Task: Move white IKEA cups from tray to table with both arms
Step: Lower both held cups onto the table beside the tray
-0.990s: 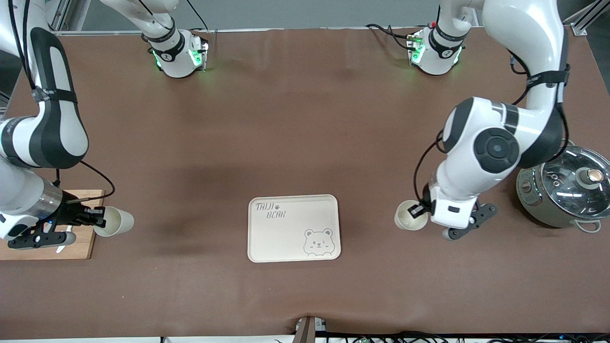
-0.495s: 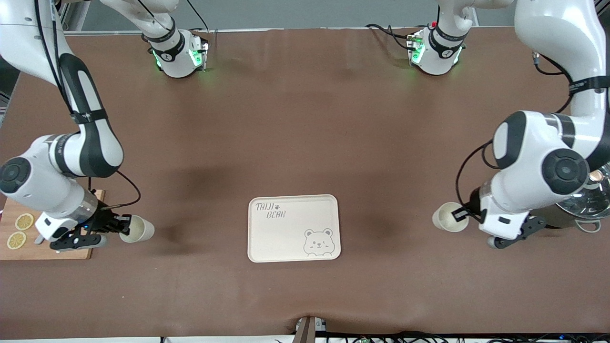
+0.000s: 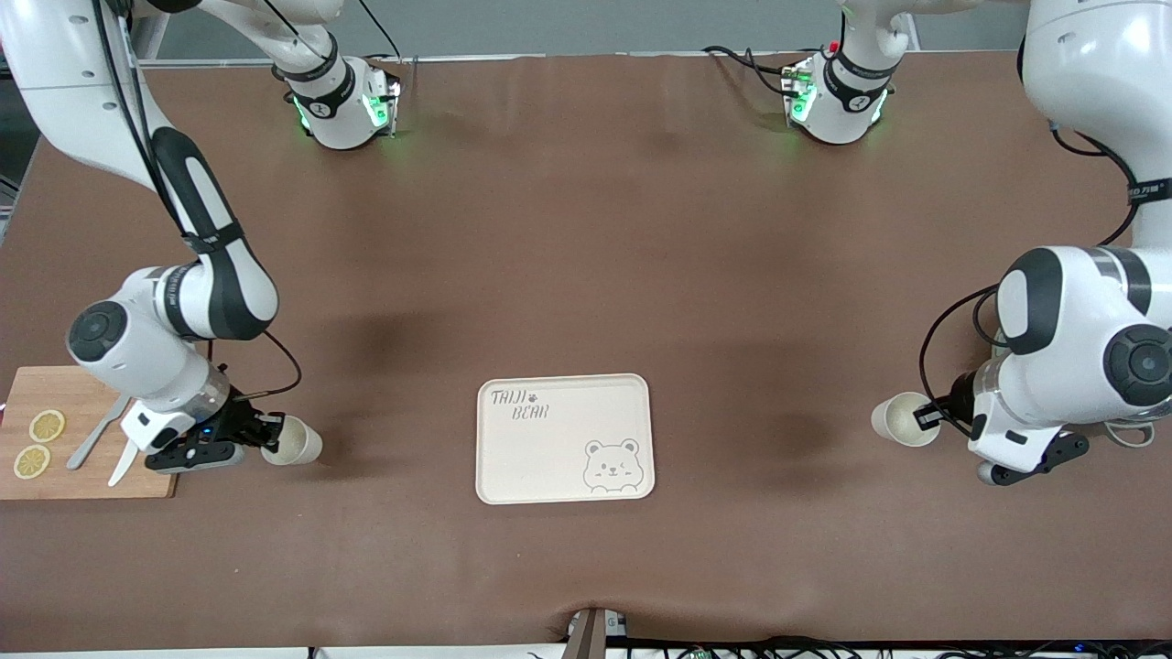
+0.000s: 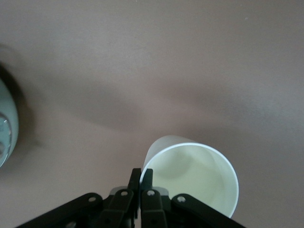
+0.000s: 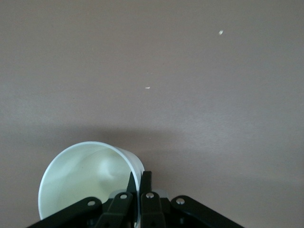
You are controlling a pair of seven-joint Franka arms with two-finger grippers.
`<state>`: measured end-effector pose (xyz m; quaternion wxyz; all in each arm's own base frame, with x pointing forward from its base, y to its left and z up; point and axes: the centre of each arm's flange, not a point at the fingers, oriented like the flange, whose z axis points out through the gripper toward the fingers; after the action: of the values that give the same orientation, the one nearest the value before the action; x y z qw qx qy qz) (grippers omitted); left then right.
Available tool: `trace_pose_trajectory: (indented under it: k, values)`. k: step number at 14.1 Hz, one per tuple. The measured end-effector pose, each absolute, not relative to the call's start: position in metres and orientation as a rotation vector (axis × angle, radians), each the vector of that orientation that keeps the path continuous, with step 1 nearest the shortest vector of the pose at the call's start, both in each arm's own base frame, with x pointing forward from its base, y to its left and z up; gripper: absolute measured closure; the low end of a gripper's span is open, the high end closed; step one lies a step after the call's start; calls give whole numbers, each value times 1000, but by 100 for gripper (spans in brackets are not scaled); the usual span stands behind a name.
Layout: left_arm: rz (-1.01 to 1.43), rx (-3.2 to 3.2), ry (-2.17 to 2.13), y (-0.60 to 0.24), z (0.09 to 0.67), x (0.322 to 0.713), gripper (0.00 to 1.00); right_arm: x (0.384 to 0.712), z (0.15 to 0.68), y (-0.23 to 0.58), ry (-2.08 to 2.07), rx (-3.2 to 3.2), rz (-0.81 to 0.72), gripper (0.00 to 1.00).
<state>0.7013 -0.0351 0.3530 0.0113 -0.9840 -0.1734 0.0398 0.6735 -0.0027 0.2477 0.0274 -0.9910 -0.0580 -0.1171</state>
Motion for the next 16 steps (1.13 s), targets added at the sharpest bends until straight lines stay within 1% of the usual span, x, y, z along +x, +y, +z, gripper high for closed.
trace_pose_trajectory:
  k: [3, 7, 13, 16]
  values:
    - [148, -3075, -504, -24, 318, 706, 96, 672, 231, 0, -180, -3056, -369, 96]
    - [120, -3085, -489, -22, 280, 712, 96, 672, 230, 0, -180, -3056, -371, 96]
    - [101, -3091, -487, -23, 243, 708, 96, 673, 227, 0, -179, -3054, -386, 96]
    - [100, -3091, -485, -23, 242, 709, 96, 673, 226, 0, -179, -3053, -388, 96]
